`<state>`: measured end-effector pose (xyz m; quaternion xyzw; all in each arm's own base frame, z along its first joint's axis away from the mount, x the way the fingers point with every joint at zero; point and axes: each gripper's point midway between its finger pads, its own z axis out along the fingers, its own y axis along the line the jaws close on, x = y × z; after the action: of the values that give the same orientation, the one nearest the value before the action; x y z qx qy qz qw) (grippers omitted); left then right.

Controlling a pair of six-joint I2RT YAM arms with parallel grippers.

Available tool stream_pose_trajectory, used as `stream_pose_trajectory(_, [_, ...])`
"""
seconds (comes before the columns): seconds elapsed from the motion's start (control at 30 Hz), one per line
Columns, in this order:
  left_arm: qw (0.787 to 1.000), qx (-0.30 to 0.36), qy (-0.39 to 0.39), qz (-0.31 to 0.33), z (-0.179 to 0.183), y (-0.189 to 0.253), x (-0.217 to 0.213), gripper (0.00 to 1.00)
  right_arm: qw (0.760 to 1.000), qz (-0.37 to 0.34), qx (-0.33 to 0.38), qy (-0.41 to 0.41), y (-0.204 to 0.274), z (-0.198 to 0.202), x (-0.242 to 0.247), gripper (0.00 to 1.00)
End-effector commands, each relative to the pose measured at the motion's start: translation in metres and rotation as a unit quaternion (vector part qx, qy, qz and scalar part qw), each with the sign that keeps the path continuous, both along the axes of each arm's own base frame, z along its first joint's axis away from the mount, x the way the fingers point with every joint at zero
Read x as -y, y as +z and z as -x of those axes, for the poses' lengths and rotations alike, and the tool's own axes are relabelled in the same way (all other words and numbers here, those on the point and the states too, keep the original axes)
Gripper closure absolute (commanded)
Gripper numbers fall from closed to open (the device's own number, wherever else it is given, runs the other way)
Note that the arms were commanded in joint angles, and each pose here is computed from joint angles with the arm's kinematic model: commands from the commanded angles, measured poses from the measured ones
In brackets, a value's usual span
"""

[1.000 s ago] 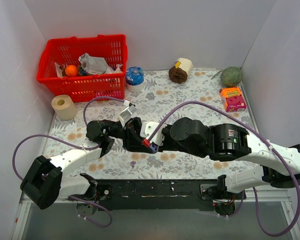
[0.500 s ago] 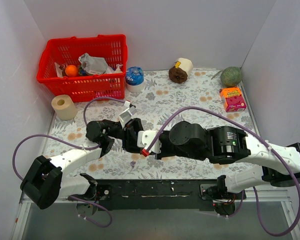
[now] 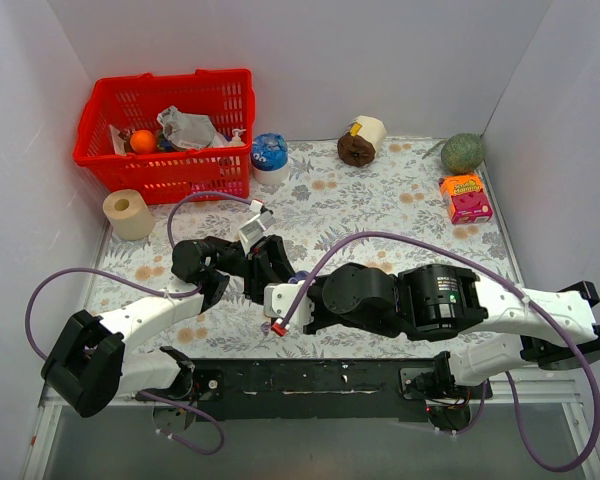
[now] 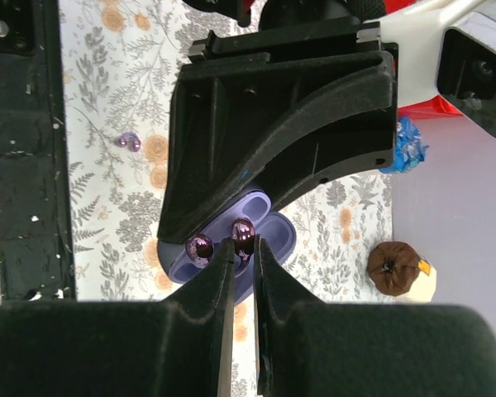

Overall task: Insert the wireless bluetooth earbuds into the charging case
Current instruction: Place the earbud in the charging case.

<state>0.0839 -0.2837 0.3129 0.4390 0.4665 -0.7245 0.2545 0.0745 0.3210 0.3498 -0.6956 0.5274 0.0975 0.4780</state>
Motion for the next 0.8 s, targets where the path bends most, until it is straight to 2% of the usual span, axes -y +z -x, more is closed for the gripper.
stream_pose_trajectory(0.0, [1.000,0.026,-0.006,0.014,0.004,0.013,-0.003,1.00,0.999,-0.009,0.041,-0.023,0.010,-0.012,0.001,0.99])
stream_pose_trajectory(0.2, [1.000,0.026,-0.008,0.012,0.005,0.011,-0.004,1.00,0.998,-0.018,0.058,-0.032,0.016,-0.018,0.001,0.99])
stream_pose_trajectory(0.77, [0.999,0.027,-0.002,0.019,0.003,0.015,-0.002,1.00,0.998,-0.014,0.052,-0.019,0.006,-0.009,-0.008,0.99])
